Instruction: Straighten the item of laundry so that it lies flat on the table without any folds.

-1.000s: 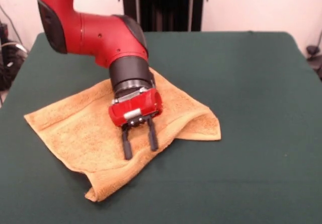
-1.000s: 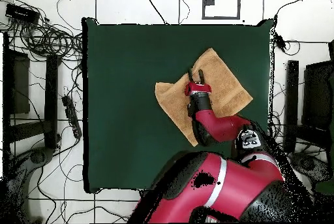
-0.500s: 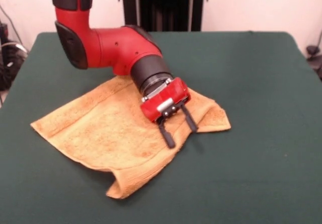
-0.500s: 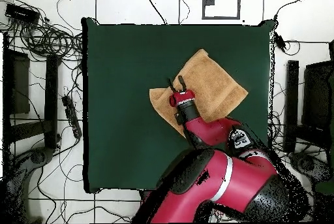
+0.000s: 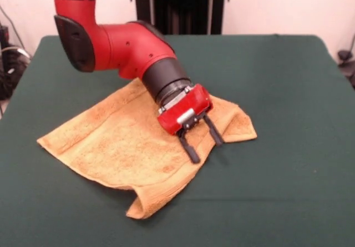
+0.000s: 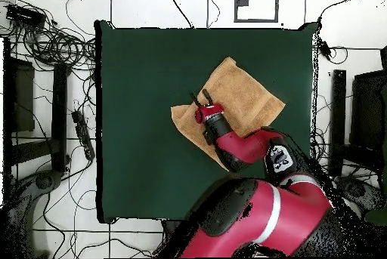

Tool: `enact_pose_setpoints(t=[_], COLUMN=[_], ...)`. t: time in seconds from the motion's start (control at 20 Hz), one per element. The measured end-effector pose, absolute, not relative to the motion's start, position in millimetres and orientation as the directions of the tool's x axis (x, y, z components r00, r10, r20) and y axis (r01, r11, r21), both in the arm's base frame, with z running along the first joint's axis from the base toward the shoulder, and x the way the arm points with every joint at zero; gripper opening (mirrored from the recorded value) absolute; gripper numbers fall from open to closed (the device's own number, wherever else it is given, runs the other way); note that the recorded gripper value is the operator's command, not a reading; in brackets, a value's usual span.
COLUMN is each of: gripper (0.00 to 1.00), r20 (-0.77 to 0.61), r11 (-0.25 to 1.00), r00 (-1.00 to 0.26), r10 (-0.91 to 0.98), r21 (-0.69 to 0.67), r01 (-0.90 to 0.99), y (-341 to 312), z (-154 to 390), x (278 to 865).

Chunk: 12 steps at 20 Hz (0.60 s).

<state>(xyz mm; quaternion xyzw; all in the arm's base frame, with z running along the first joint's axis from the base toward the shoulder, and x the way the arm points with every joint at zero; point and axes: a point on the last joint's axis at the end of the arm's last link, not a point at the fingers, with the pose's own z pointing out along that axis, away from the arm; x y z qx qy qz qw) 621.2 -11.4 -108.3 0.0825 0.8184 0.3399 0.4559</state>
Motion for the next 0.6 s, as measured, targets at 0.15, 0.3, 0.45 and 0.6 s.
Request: enact_pose_setpoints(t=[0.15, 0.3, 0.45, 0.6], gripper=[1.0, 1.0, 1.0, 1.0], r20=[-0.643, -0.604, -0.531, -0.457], r11=[0.79, 0.795, 0.792, 0.777], r00=[-0.578, -0.579, -0.599, -0.628], r10=[0.503, 0.547, 0.599, 0.63], r21=[0.613, 0.592, 0.501, 0.39], r01=[0.005, 0.134, 0.348, 0.495], y=[-6, 0, 14, 27], z=[-97, -88, -72, -59], x=[664, 686, 719, 736])
